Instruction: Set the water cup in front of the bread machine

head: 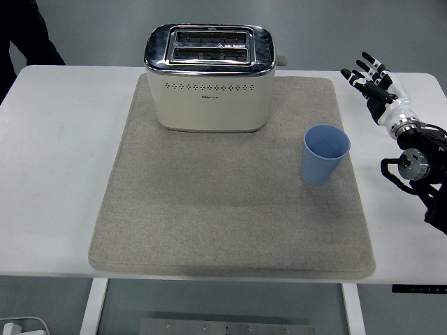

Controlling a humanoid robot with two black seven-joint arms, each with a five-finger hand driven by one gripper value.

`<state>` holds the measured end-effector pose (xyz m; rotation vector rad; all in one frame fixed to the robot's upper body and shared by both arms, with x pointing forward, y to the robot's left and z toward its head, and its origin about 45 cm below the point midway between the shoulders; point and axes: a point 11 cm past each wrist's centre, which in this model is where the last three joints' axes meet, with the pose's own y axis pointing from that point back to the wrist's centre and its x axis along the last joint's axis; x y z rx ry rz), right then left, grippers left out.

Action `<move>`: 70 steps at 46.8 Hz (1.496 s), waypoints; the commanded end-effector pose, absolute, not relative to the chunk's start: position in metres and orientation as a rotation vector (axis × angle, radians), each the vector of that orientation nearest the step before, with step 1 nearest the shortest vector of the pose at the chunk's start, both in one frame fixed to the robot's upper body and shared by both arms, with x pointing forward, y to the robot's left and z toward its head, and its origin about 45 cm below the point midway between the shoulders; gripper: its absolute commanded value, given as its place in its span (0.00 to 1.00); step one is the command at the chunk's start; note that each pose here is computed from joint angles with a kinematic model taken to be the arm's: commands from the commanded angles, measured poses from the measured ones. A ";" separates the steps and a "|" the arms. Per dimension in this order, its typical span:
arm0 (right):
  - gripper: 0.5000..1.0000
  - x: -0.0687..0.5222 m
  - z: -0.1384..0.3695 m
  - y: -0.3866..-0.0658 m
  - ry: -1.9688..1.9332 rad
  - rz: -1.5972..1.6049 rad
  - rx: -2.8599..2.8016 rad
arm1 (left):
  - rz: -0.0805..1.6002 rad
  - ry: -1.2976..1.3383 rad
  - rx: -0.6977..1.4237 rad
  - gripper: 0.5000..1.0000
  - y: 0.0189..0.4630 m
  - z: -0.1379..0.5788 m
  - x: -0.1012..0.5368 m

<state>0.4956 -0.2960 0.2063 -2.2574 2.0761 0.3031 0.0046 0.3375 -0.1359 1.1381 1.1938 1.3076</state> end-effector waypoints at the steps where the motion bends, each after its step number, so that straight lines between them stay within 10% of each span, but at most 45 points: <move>1: 0.86 0.496 0.208 -0.299 2.083 0.292 -2.253 | 1.308 1.193 1.139 1.00 0.338 -0.136 0.004; 45: 0.86 0.475 0.247 -0.276 1.831 -0.047 -2.446 | 1.309 1.194 1.138 1.00 0.338 -0.136 0.005; 70: 0.86 0.392 0.241 -0.322 1.710 -0.394 -2.705 | 1.308 1.193 1.139 1.00 0.338 -0.136 0.004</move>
